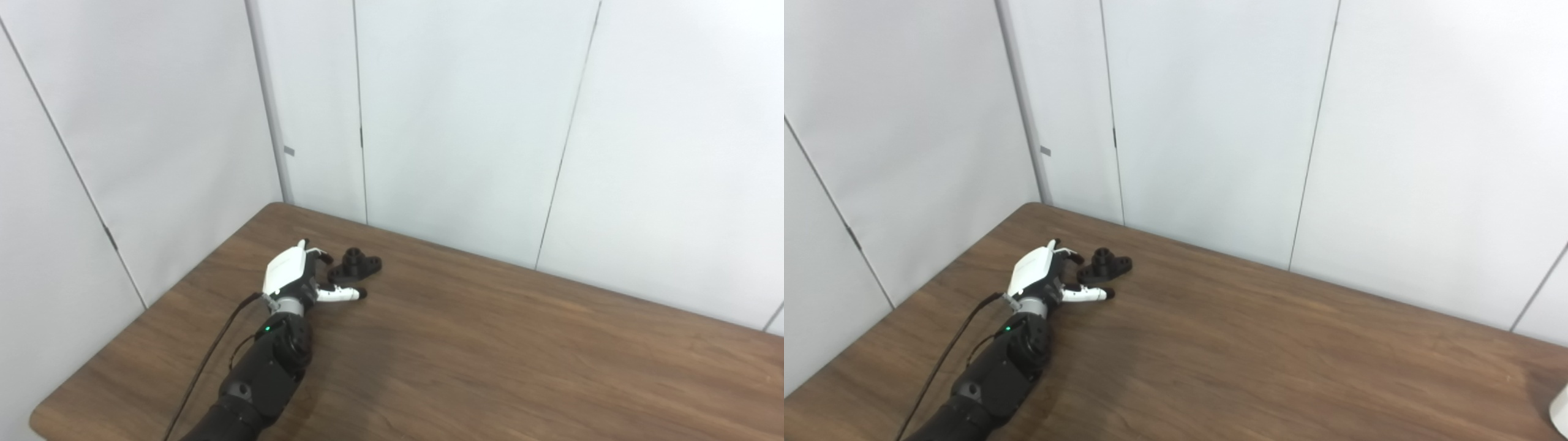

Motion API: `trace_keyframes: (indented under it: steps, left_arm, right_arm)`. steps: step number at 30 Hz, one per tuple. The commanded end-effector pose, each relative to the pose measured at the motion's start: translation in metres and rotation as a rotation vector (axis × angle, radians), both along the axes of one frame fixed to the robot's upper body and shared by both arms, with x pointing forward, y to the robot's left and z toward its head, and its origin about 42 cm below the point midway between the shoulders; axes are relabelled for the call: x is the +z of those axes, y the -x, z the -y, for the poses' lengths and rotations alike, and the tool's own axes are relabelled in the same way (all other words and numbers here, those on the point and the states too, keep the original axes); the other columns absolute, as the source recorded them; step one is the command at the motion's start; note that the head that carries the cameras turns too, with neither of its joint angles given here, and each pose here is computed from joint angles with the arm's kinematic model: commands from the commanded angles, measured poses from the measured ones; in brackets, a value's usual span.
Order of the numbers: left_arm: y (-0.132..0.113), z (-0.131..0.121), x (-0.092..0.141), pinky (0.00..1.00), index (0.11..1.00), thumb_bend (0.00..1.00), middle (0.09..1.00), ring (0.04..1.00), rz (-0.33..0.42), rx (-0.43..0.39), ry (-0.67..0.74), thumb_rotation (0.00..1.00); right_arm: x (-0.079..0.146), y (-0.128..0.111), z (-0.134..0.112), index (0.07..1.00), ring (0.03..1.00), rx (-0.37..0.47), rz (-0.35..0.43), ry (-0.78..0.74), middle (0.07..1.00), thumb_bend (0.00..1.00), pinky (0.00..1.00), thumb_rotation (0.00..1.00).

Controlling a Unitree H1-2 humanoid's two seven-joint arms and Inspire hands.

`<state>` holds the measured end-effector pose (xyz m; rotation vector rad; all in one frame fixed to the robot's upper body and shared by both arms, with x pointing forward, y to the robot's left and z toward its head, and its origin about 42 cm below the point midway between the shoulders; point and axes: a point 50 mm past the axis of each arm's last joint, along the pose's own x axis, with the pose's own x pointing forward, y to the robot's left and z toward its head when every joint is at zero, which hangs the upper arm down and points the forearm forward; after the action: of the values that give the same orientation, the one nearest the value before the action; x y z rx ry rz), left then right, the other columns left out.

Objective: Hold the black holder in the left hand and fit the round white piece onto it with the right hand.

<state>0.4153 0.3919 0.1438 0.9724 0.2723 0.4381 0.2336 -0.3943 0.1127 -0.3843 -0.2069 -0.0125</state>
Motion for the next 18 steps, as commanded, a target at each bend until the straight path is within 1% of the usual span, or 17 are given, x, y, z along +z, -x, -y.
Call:
trace_keyframes:
  steps: [1, 4, 9, 11, 14, 16, 18]
  left_arm:
    - [-0.012, 0.005, 0.011, 1.00, 0.703, 0.97, 1.000, 1.000, 0.030, -0.035, -0.001, 0.24]
    - [-0.014, 0.007, 0.008, 1.00, 0.684, 0.97, 1.000, 1.000, 0.029, -0.045, 0.004, 0.22]
    - [-0.016, 0.009, 0.004, 1.00, 0.667, 0.95, 1.000, 1.000, 0.015, -0.051, 0.018, 0.21]
    - [-0.016, 0.009, 0.002, 1.00, 0.661, 0.95, 1.000, 1.000, 0.013, -0.056, 0.020, 0.21]
    - [-0.016, 0.010, 0.001, 1.00, 0.653, 0.94, 1.000, 1.000, 0.015, -0.059, 0.026, 0.20]
    - [-0.016, 0.011, 0.001, 1.00, 0.623, 0.92, 1.000, 1.000, 0.023, -0.062, 0.034, 0.15]
    - [-0.016, 0.012, 0.000, 1.00, 0.602, 0.90, 1.000, 1.000, 0.019, -0.064, 0.028, 0.12]
  right_arm:
    - [-0.039, 0.031, -0.016, 0.767, 0.794, -0.042, -0.119, -0.085, 0.821, 0.59, 0.76, 0.66]
    - [-0.038, 0.033, -0.016, 0.775, 0.802, -0.042, -0.121, -0.076, 0.826, 0.60, 0.75, 0.68]
    - [-0.037, 0.035, -0.016, 0.866, 0.914, -0.043, -0.119, -0.071, 0.924, 0.65, 0.82, 0.73]
    - [-0.036, 0.035, -0.016, 0.896, 0.943, -0.046, -0.122, -0.067, 0.950, 0.67, 0.85, 0.76]
    - [-0.036, 0.036, -0.016, 0.920, 0.966, -0.047, -0.120, -0.069, 0.970, 0.68, 0.88, 0.77]
    - [-0.036, 0.036, -0.016, 0.938, 0.984, -0.048, -0.120, -0.075, 0.984, 0.70, 0.91, 0.77]
    - [-0.036, 0.036, -0.017, 0.945, 0.990, -0.048, -0.120, -0.075, 0.989, 0.69, 0.92, 0.77]
